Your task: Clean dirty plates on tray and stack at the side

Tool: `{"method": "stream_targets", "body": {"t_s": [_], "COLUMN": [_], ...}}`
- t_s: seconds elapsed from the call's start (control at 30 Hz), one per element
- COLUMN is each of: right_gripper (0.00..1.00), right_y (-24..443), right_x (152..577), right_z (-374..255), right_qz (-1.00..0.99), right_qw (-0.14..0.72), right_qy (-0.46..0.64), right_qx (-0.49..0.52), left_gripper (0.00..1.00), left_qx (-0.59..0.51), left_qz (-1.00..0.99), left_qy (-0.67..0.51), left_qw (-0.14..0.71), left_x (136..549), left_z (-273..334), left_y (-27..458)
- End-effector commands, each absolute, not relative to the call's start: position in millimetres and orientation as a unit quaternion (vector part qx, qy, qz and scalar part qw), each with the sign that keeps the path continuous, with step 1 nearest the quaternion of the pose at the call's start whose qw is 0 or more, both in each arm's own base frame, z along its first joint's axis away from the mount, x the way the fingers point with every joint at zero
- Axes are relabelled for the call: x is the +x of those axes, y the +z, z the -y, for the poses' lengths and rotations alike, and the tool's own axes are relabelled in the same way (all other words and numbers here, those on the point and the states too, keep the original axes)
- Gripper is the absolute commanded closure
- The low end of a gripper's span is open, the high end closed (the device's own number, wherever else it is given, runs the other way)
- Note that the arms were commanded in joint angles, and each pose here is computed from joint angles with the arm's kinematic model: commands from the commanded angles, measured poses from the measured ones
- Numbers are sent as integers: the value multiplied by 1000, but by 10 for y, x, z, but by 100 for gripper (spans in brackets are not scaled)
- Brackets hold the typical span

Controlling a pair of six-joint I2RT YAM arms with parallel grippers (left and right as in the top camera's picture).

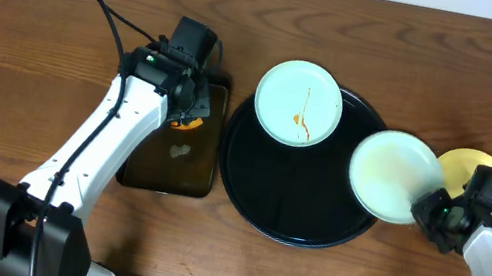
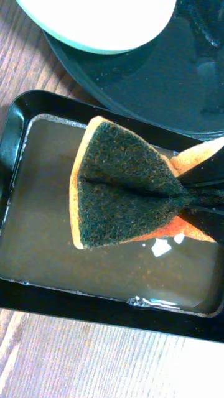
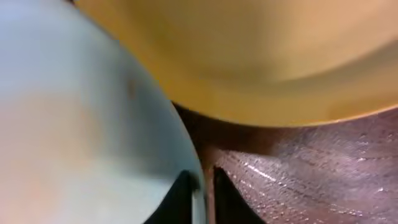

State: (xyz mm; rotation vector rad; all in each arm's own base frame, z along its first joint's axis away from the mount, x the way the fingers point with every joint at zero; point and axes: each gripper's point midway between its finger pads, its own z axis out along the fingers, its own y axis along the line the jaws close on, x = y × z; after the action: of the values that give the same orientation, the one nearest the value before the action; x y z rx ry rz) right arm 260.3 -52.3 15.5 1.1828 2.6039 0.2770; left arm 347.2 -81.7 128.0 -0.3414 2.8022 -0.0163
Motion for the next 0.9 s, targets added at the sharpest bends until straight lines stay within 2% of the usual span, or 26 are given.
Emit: {"method": "stream_targets", "body": {"t_s": [0.0, 0.23, 0.47, 0.63, 0.87], "right_gripper": [99, 99, 99, 99, 99], "right_y": [107, 207, 903, 1232, 1624], "right_x": [2583, 2721, 3016, 3107, 3270], "right_z": [532, 486, 410, 436, 254], "right_qz": [-893, -911, -920, -918, -912], "right_qw": [126, 159, 281, 338, 390], "right_qy": [100, 120, 113, 50, -103], "right_qx": [419, 361, 249, 202, 71], "left_gripper": [93, 93, 93, 93, 93], "left_qx": [-118, -118, -118, -118, -118], "left_qz": [-979, -979, -979, -979, -979], "left_qy": [-4, -4, -4, -4, -5], "left_qw": [164, 164, 164, 164, 164], "left_x": [3471, 3471, 3471, 3471, 3472], "left_z": [799, 799, 799, 799, 800], "left_y": [1318, 1318, 1318, 1318, 1318]}}
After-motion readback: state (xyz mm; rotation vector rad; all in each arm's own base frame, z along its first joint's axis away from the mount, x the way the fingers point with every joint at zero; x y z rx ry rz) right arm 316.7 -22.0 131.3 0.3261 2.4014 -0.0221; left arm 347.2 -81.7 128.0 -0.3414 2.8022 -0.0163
